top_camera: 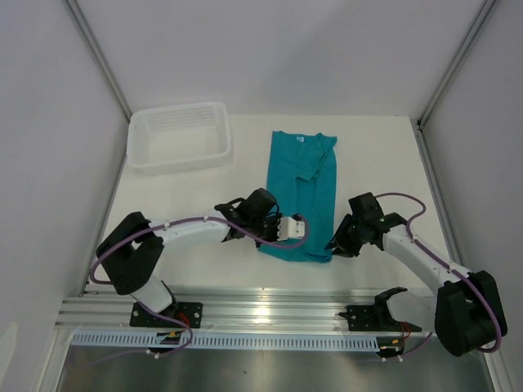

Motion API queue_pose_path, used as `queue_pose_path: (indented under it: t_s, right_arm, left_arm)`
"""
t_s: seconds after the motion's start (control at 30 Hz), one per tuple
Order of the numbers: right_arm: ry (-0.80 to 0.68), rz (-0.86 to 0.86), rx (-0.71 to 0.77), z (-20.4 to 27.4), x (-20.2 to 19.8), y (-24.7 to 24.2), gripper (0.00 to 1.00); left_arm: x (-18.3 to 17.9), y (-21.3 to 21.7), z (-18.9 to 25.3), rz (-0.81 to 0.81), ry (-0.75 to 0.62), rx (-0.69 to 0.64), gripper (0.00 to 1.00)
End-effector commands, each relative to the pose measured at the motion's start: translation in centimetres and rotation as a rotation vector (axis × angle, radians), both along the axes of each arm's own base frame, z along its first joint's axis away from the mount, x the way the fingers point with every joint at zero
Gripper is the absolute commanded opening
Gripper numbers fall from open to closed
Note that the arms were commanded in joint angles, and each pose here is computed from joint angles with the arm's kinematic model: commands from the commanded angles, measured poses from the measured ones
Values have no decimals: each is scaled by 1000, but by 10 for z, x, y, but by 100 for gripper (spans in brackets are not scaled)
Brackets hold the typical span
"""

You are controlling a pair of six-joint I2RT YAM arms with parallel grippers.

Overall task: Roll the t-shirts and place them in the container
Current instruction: Roll the tshirt

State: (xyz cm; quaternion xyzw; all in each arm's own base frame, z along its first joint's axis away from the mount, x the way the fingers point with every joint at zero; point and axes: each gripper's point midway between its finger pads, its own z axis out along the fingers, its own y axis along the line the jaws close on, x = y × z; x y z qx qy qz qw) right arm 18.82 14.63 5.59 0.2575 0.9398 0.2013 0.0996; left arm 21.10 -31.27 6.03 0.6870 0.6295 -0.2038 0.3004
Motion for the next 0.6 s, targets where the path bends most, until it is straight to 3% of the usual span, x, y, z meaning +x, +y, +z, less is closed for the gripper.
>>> queue_pose_path:
  t_s: [0.0,0.57]
  right_arm:
    - [-74,22,11,18,17,4,34]
    - [-85,12,-50,21,34,-14,35]
  left_arm:
    - [19,-16,12,47,2,-17,1]
    - [34,9,-19,214,191,197,1]
